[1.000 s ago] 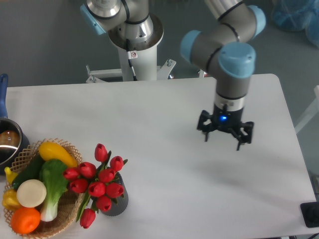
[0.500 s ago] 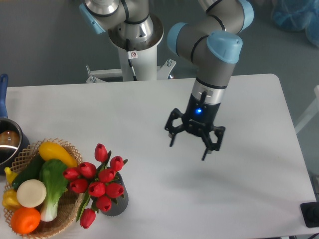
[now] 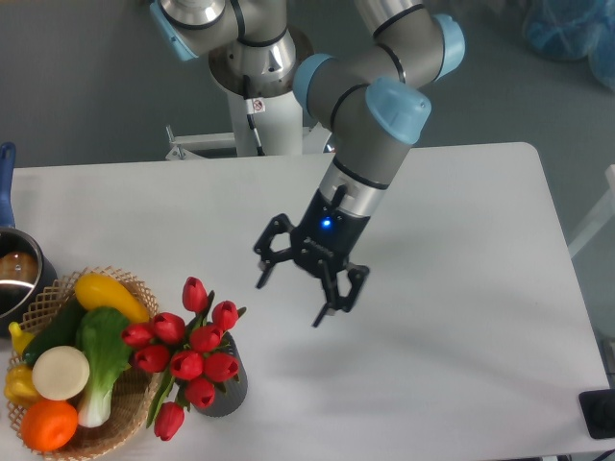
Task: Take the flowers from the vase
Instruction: 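Move the open gripper toward the red tulips in the grey vase, then lower the gripper around the tulip stems and close it, then lift the gripped tulip bunch upward out of the vase, then carry the tulip bunch away from the vase over the table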
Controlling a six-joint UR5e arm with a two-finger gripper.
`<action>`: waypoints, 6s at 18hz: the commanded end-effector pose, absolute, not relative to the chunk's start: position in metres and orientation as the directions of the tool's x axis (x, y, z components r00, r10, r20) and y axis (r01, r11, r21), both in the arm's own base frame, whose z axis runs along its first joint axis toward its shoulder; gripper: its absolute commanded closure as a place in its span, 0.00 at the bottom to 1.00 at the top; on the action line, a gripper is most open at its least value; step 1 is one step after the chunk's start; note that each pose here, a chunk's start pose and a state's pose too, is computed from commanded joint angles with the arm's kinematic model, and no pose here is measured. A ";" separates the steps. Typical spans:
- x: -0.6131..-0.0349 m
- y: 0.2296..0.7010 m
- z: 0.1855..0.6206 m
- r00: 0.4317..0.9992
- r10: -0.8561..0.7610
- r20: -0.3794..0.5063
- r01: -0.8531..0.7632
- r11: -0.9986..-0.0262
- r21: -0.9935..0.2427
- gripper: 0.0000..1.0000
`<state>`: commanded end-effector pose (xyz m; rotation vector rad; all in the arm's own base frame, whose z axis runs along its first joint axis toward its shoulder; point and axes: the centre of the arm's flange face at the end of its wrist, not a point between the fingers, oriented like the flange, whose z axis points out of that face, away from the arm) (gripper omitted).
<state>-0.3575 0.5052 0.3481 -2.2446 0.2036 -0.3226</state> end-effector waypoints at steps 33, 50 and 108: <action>-0.351 0.561 0.337 0.906 -0.388 0.168 -0.061 -0.513 -0.856 1.00; -0.361 0.526 0.404 0.910 -0.374 0.181 0.023 -0.389 -0.921 1.00; -0.511 0.399 0.499 0.982 -0.071 -0.177 -0.190 -0.435 -0.880 1.00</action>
